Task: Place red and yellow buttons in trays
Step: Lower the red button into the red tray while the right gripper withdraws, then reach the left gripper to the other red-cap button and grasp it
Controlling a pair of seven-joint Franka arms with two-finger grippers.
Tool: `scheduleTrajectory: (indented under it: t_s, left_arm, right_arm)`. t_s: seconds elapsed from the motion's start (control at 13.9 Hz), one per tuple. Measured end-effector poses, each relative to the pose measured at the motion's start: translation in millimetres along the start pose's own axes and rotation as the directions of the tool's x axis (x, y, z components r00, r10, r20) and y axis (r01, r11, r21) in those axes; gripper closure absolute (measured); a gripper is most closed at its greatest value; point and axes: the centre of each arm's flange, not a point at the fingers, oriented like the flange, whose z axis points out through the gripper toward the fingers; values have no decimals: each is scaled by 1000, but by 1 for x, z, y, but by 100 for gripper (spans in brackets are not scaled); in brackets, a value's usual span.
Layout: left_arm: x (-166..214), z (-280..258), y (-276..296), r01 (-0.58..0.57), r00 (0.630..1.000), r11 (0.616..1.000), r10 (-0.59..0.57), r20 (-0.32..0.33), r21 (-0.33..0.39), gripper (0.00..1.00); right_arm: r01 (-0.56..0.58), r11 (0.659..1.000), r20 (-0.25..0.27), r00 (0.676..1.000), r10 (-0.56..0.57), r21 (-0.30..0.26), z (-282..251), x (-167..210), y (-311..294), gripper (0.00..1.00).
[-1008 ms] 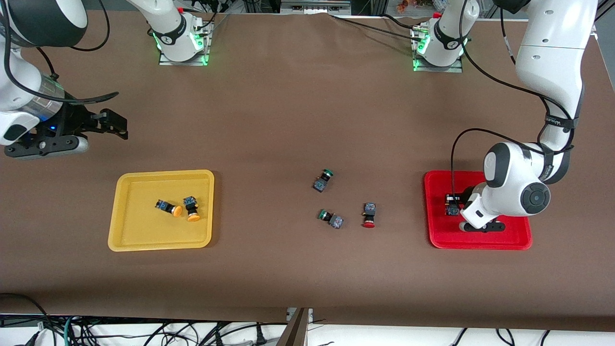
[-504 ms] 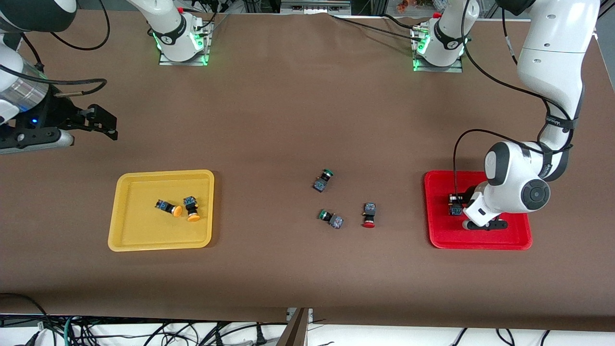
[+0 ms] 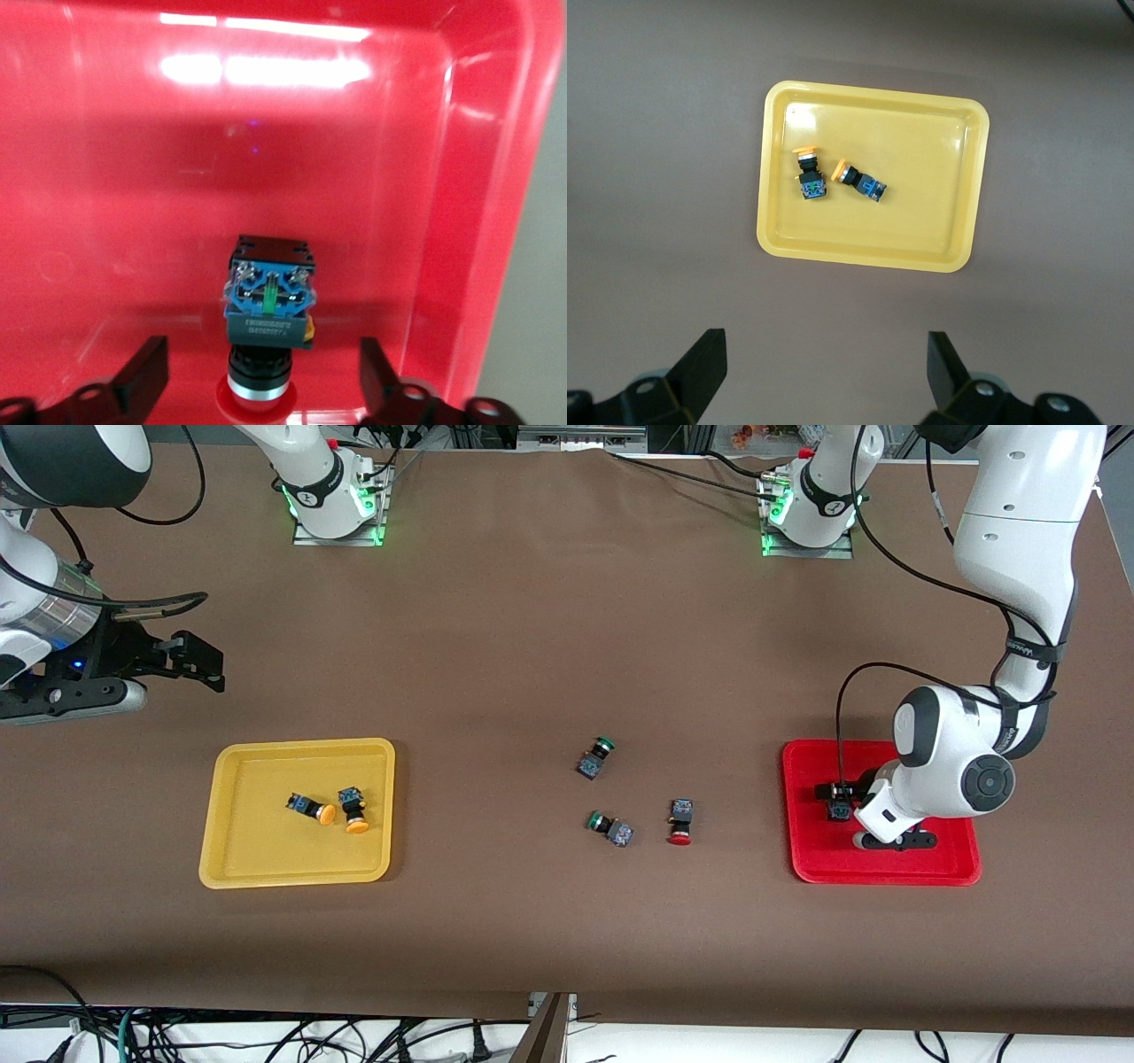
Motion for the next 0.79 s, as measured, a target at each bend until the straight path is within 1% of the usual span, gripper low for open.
scheduleTrajectory:
  t_s: [0.22, 0.43, 0.58, 0.79]
  left_arm:
    - [11, -27, 24, -35, 999, 999, 35, -34, -7, 0]
    - [13, -43, 82, -99, 993, 995, 98, -65, -1, 0]
    - [6, -43, 126, -111, 991, 994, 111, -69, 6, 0]
    - [-8, -37, 179, -98, 993, 995, 99, -65, 14, 0]
  right_arm:
    - [3, 1000, -2, 1000, -3, 0, -1, 0, -2, 0]
    - [4, 1000, -3, 1000, -4, 1, -2, 0, -2, 0]
    - [6, 1000, -5, 1000, -6, 1, -2, 0, -3, 0]
    - [7, 1000, -6, 1000, -7, 1, -3, 0, -4, 0]
